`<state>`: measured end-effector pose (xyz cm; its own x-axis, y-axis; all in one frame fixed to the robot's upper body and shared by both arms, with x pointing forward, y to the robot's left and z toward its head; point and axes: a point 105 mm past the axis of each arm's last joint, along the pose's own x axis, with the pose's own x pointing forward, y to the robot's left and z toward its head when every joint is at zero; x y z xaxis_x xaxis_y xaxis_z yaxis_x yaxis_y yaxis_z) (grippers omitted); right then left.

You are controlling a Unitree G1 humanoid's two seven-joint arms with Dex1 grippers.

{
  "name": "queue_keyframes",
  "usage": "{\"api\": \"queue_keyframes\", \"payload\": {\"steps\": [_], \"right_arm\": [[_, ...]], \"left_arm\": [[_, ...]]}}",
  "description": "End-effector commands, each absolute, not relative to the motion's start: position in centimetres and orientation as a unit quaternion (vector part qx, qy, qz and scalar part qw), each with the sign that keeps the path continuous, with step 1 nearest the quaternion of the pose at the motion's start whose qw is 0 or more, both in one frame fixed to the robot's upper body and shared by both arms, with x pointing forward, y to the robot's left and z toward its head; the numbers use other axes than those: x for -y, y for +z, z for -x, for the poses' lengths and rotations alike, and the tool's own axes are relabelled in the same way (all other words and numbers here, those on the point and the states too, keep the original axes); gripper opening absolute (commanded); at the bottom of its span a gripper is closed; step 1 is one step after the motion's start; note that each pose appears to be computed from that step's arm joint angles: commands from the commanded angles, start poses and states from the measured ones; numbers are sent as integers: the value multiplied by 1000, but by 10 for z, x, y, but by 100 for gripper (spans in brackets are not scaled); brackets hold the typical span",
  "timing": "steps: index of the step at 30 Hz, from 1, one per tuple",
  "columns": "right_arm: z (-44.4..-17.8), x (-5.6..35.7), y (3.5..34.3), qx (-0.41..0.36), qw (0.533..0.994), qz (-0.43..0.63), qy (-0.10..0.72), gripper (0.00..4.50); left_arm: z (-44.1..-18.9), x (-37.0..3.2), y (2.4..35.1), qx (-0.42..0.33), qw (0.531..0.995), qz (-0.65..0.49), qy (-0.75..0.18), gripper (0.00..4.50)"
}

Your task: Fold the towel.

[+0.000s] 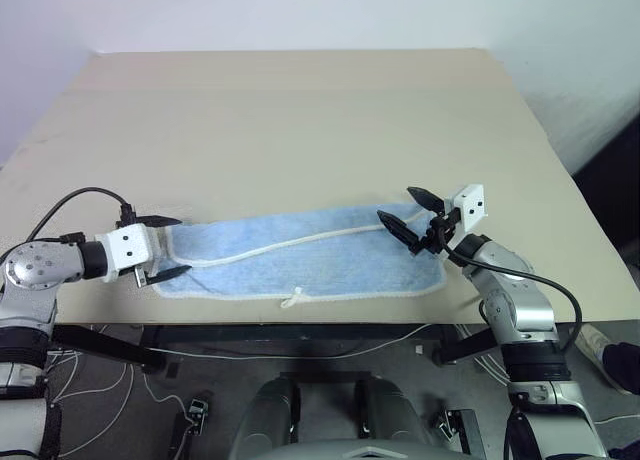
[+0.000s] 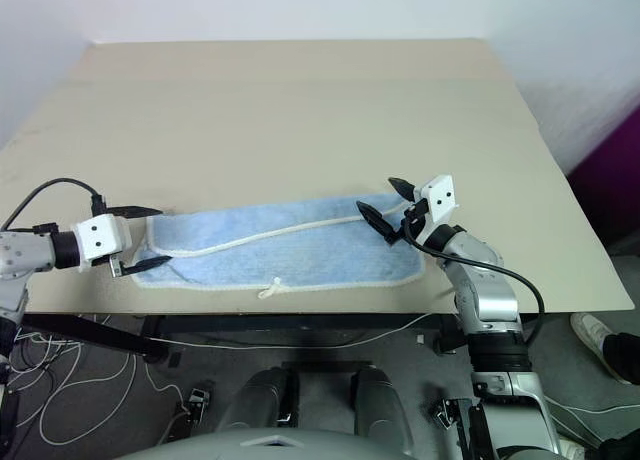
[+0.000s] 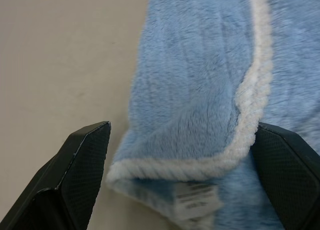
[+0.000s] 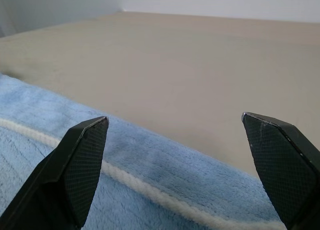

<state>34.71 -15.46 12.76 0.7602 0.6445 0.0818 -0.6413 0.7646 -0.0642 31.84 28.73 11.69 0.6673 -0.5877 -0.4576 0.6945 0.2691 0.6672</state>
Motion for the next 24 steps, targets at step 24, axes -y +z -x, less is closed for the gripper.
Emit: {"api": "queue_keyframes", "payload": {"steps": [24], "right_arm": [[-347,150,145,81,935,22,346,450]], "left_arm": [[-321,-287,140,-8,753,-530,-390,448]]}}
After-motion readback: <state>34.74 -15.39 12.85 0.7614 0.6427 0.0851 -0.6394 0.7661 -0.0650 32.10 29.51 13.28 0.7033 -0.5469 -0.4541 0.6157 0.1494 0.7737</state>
